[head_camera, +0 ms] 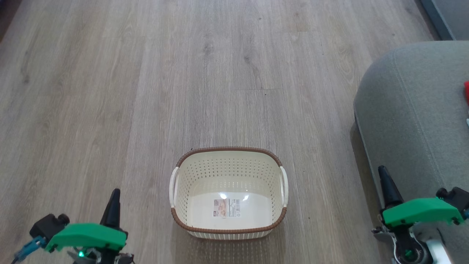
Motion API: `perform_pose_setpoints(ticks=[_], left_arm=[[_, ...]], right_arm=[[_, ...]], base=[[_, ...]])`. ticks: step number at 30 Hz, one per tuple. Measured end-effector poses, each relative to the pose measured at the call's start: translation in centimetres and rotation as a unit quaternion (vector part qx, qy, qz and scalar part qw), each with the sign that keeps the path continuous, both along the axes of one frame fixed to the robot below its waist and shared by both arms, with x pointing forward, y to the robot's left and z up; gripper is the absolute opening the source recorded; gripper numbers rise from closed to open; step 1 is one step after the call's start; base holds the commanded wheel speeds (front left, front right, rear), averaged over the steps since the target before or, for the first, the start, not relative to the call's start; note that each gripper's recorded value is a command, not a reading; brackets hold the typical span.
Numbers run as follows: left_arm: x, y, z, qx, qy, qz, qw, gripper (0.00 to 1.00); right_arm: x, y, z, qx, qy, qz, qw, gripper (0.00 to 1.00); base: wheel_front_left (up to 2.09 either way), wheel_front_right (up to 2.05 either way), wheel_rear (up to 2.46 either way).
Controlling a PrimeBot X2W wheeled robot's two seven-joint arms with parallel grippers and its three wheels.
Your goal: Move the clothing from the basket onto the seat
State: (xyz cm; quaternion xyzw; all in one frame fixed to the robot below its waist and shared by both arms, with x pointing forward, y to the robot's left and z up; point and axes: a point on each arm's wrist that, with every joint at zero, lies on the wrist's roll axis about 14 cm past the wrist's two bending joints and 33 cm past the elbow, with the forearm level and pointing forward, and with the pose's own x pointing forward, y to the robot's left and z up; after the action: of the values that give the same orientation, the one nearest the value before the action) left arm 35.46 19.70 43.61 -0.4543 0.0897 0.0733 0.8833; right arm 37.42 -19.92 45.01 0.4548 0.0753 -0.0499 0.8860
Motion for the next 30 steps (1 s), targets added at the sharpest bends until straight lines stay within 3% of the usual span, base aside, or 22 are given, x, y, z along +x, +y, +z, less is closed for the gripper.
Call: perform_pose_setpoints(ticks=[30], left_arm=[[1.0, -0.5, 1.8, -0.177, -0.030, 0.015, 0.984, 0.00]], right_arm=[[0.3, -0.4, 1.7, 0.175, -0.026, -0.029, 0.984, 0.00]], base=[[0.00, 0.00, 0.00]])
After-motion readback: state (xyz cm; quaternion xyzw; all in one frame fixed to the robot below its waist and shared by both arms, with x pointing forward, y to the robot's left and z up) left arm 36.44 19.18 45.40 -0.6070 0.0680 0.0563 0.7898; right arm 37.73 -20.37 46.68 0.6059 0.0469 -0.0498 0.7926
